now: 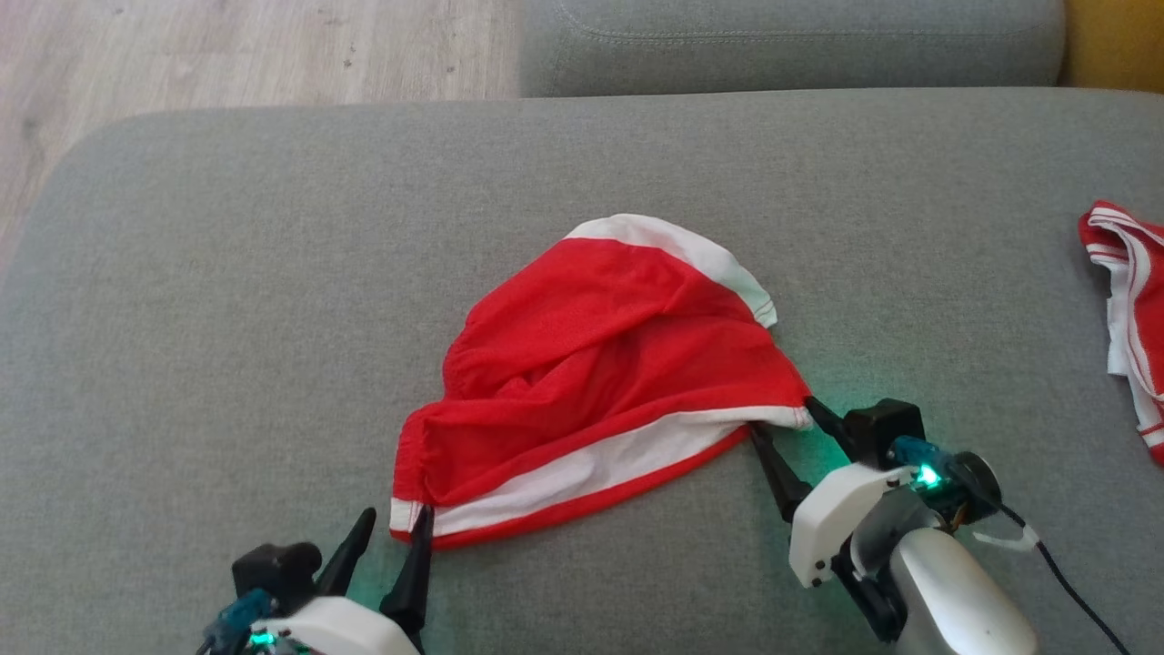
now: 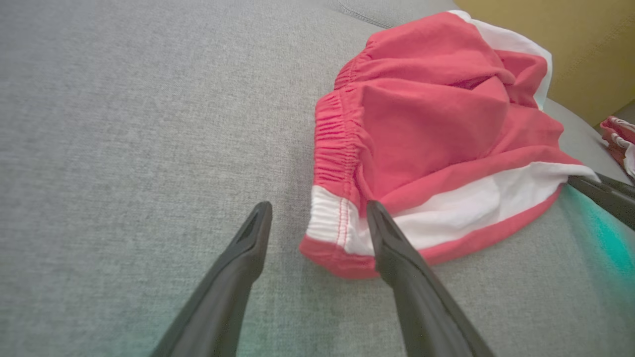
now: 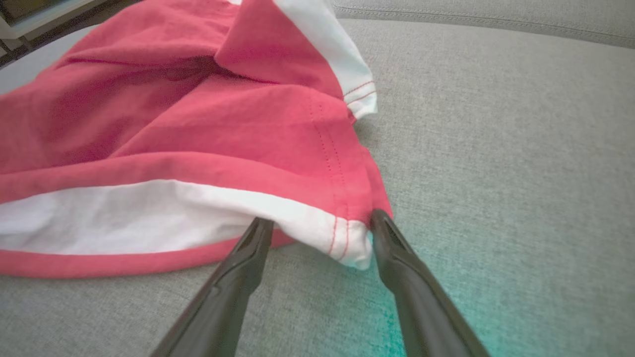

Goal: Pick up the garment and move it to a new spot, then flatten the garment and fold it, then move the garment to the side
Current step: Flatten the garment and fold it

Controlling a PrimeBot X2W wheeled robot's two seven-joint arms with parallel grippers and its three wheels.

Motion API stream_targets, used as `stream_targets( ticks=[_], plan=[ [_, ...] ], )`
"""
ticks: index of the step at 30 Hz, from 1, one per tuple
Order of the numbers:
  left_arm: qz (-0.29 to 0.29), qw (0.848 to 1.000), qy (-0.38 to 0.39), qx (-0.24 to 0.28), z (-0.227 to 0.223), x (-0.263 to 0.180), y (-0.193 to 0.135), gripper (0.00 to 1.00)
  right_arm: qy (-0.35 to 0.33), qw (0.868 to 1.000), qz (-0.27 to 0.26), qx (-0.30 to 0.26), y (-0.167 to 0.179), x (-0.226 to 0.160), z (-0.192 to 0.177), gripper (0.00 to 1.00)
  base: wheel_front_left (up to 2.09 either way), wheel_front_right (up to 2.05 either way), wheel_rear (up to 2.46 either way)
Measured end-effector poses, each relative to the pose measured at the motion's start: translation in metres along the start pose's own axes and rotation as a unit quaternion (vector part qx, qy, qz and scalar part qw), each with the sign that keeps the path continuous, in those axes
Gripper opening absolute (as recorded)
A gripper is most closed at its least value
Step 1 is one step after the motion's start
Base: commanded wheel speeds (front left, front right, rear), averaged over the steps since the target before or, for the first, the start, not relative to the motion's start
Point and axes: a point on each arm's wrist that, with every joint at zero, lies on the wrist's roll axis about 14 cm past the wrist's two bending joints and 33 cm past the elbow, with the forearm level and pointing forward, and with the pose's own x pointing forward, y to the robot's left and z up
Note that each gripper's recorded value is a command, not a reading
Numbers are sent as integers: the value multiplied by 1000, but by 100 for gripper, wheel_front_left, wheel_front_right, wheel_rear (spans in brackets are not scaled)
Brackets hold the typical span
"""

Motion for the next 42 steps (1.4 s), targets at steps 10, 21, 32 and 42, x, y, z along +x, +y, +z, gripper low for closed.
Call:
stream_targets(
  ticks=[10, 21, 32, 42],
  plan=[
    [-16, 999, 23, -16, -9, 1, -8, 100, 1, 1000, 5, -3, 2, 2, 0, 100, 0, 0, 0],
    [-39, 999, 15, -7, 1, 5, -16, 0, 11, 1000, 1, 15, 0, -1, -6, 0, 0, 0, 0],
    [-179, 980, -70, -55, 75, -29, -83, 0, -112, 989, 6, 100, -10, -32, 70, 0, 0, 0, 0],
    [-377, 913, -151, -38, 166, -101, -177, 0, -253, 953, 8, 167, -56, -147, 160, 0, 0, 0, 0]
  ],
)
